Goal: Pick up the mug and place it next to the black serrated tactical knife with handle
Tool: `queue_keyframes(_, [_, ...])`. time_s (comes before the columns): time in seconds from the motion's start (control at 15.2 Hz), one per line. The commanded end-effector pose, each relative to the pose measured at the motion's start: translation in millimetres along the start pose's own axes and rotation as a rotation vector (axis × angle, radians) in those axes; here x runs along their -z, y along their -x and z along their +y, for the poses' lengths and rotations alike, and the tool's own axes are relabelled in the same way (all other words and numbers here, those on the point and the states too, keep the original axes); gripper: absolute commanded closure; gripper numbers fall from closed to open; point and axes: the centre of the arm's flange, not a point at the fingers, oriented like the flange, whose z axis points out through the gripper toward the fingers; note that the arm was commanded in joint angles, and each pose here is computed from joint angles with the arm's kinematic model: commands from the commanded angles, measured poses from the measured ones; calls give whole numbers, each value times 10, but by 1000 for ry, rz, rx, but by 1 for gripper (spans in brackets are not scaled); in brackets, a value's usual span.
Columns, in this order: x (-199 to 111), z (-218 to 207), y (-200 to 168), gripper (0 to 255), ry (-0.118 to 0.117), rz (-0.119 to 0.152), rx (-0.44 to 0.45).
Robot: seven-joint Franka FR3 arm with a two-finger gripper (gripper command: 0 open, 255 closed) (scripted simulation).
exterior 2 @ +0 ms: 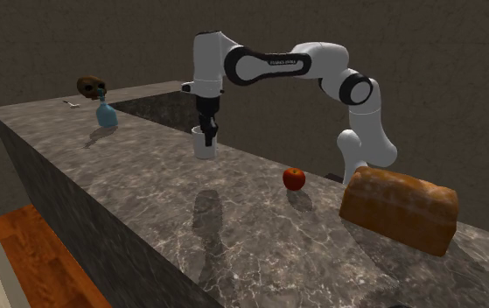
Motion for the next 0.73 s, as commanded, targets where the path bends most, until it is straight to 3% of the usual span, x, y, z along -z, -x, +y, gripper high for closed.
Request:
queue_keyframes(0.0, [108,5,-4,255,0,0,0])
queue_keyframes(0.66, [634,40,-32,255,0,0,0])
